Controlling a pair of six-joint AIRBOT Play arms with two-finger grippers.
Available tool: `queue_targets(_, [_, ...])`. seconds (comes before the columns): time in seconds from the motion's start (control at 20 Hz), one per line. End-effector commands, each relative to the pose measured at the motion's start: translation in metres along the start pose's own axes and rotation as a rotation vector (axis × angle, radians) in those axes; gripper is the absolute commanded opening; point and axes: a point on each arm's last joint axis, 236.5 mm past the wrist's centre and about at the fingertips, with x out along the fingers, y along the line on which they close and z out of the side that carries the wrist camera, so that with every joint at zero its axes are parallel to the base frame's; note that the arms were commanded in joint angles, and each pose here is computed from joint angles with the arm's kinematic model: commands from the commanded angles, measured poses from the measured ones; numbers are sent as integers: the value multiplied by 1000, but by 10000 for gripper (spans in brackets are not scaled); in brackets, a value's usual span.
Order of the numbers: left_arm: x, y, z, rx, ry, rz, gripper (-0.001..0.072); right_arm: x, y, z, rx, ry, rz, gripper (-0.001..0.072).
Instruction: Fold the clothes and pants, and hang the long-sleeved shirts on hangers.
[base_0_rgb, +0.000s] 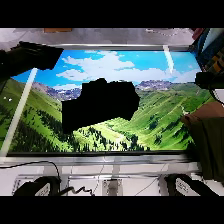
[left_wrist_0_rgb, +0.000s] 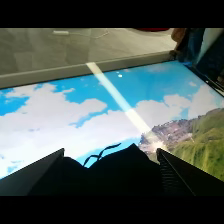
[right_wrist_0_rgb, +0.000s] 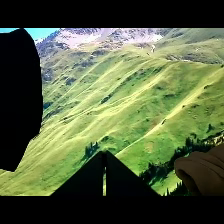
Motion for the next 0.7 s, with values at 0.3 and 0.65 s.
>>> queue_targets(0.3, [0,0,0,0,-1,1,624,0,0,0,-1,0,1,21])
queue_targets(0.65, [0,-3,2,-47,-9,-11,624,0,4,11,7,-48,18,21])
